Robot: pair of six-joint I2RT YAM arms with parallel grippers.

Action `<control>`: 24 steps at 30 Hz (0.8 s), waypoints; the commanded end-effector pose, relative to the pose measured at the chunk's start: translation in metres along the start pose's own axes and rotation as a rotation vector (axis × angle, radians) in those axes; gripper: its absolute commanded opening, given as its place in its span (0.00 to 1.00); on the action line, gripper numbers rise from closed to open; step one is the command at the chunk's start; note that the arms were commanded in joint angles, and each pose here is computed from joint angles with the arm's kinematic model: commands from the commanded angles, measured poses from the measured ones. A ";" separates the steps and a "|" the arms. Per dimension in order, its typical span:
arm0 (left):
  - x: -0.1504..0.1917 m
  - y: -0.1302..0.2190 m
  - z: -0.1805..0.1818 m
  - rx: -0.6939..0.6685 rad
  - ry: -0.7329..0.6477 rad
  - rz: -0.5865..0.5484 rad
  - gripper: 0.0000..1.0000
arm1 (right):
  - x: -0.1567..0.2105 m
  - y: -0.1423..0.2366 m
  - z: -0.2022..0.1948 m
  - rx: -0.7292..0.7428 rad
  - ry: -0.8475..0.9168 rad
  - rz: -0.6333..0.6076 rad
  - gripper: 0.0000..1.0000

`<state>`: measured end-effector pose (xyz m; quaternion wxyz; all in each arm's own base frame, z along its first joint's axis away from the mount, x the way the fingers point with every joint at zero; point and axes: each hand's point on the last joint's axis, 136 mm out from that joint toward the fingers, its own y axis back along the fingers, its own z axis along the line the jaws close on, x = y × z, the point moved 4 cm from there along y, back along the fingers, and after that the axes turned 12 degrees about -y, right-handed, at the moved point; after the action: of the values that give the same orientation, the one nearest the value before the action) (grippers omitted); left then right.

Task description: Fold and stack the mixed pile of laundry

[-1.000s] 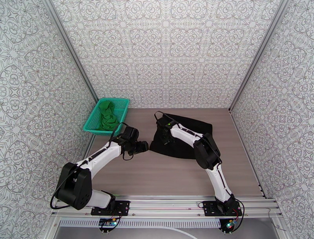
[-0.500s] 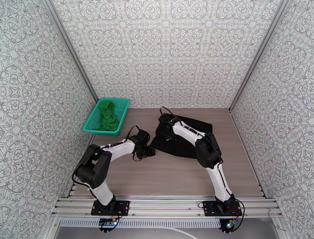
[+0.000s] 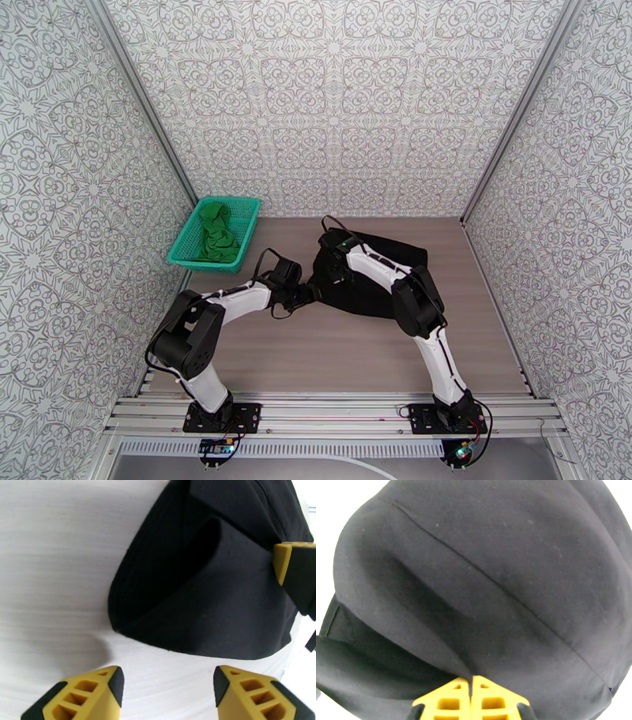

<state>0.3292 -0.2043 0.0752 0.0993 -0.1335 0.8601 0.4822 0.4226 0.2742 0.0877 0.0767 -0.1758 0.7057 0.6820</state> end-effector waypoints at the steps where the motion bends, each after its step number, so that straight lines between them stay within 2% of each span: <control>1: -0.003 -0.007 0.004 0.056 0.061 -0.016 0.65 | 0.004 -0.009 0.000 -0.006 -0.020 0.015 0.00; 13: -0.017 -0.022 0.022 0.084 0.146 -0.101 0.56 | 0.006 -0.009 -0.001 -0.009 -0.023 0.019 0.00; 24: -0.018 -0.031 0.030 0.061 0.137 -0.090 0.46 | 0.005 -0.008 0.000 -0.016 -0.023 0.019 0.00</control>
<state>0.3527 -0.1992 0.0583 0.0697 -0.1975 0.8822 0.4218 0.4209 0.2752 0.0822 0.0742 -0.1723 0.7018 0.6872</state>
